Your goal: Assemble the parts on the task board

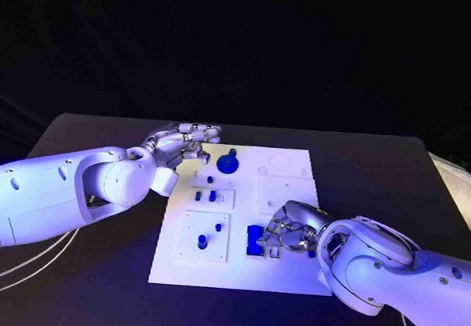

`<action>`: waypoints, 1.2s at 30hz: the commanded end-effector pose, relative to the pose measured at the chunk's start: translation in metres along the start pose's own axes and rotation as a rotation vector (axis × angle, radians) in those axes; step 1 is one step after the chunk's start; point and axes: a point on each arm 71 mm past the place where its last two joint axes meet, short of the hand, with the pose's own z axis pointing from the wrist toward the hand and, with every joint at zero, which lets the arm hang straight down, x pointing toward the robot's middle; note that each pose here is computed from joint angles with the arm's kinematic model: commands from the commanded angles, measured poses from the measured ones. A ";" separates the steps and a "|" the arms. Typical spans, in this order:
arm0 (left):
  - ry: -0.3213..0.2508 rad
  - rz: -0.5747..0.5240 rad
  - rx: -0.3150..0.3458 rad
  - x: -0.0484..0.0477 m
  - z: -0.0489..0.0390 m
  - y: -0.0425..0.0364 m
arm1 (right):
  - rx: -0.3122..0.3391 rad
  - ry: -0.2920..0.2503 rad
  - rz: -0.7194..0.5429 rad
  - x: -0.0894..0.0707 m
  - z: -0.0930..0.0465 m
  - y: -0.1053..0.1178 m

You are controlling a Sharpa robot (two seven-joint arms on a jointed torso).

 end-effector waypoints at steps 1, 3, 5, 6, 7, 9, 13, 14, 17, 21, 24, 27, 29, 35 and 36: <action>0.022 -0.004 0.005 0.0026 0.0003 -0.0004 | 0.007 -0.004 -0.053 0.003 0.001 -0.003; 0.022 -0.003 0.005 0.0026 0.0004 -0.0004 | 0.008 -0.011 -0.056 0.002 0.001 -0.004; 0.023 -0.001 0.005 0.0026 0.0003 -0.0004 | 0.010 -0.021 -0.058 0.001 0.000 -0.006; 0.024 -0.001 0.005 0.0026 0.0003 -0.0004 | 0.011 -0.025 -0.059 0.000 -0.001 -0.007; 0.024 0.000 0.005 0.0025 0.0002 -0.0004 | 0.012 -0.030 -0.059 0.000 -0.002 -0.008; 0.023 0.001 0.005 0.0021 0.0001 -0.0005 | 0.016 -0.043 -0.057 -0.003 -0.006 -0.012; 0.022 0.002 0.005 0.0015 -0.0001 -0.0006 | 0.021 -0.065 -0.053 -0.007 -0.012 -0.017; 0.022 0.002 0.005 0.0014 -0.0002 -0.0006 | 0.022 -0.074 -0.053 -0.009 -0.015 -0.018; 0.022 0.002 0.005 0.0014 -0.0001 -0.0004 | 0.027 -0.096 -0.054 -0.016 -0.021 -0.022; 0.022 0.002 0.005 0.0012 -0.0002 -0.0002 | 0.042 -0.116 -0.060 -0.025 -0.028 -0.030; 0.022 0.002 0.006 0.0011 -0.0003 -0.0001 | 0.060 -0.129 -0.074 -0.031 -0.032 -0.039; 0.022 0.002 0.006 0.0012 -0.0004 -0.0001 | 0.078 -0.134 -0.095 -0.035 -0.036 -0.047; 0.022 0.002 0.005 0.0011 -0.0006 0.0000 | 0.090 -0.136 -0.112 -0.037 -0.038 -0.053; 0.022 0.004 0.005 0.0006 -0.0010 0.0001 | 0.111 -0.135 -0.168 -0.040 -0.041 -0.063; 0.022 0.004 0.005 0.0005 -0.0010 0.0002 | 0.113 -0.132 -0.178 -0.040 -0.041 -0.064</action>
